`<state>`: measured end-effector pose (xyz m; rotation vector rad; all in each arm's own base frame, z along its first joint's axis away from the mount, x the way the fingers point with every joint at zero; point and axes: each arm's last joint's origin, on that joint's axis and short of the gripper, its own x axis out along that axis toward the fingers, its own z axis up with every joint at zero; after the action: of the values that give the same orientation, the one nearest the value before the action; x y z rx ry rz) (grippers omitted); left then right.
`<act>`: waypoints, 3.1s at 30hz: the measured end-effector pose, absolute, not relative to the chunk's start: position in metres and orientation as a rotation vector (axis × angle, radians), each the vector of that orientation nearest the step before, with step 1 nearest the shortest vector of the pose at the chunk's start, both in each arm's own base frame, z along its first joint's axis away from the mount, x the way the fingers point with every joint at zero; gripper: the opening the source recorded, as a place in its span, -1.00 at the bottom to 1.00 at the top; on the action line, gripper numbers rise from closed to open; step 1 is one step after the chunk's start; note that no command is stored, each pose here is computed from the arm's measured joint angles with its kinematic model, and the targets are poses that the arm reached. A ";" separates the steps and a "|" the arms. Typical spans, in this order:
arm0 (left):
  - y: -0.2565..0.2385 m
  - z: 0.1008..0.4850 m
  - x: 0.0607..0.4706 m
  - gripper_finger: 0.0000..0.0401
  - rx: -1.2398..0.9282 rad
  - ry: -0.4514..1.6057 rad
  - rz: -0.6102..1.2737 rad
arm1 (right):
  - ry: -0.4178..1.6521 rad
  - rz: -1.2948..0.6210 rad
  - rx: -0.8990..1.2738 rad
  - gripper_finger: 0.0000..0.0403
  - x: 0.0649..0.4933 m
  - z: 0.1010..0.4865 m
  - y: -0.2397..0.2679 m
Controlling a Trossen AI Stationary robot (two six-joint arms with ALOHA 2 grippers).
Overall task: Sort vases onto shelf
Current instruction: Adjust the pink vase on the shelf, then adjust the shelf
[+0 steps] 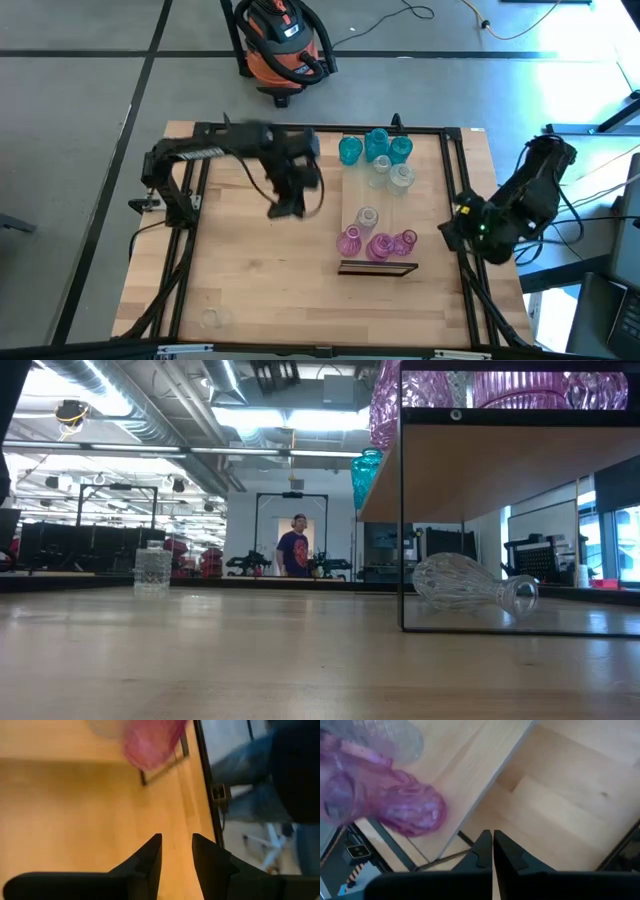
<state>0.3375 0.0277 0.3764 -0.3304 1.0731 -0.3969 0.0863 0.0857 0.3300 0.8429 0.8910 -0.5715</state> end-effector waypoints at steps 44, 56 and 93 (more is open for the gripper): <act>-0.013 0.263 0.395 -1.00 -0.671 0.756 -0.259 | 0.982 -0.691 0.999 -1.00 0.097 0.305 0.145; 0.013 0.266 0.383 -1.00 -0.685 0.803 -0.186 | 0.939 -0.684 1.146 -1.00 0.120 0.273 0.150; 0.052 0.312 0.292 -1.00 -0.437 1.030 0.025 | 0.610 -0.609 1.289 -1.00 0.198 0.219 0.150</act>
<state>0.2919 0.0522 0.3117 -0.4371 1.0296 0.0246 0.1981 0.1498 0.2194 1.2886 0.6099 -0.6093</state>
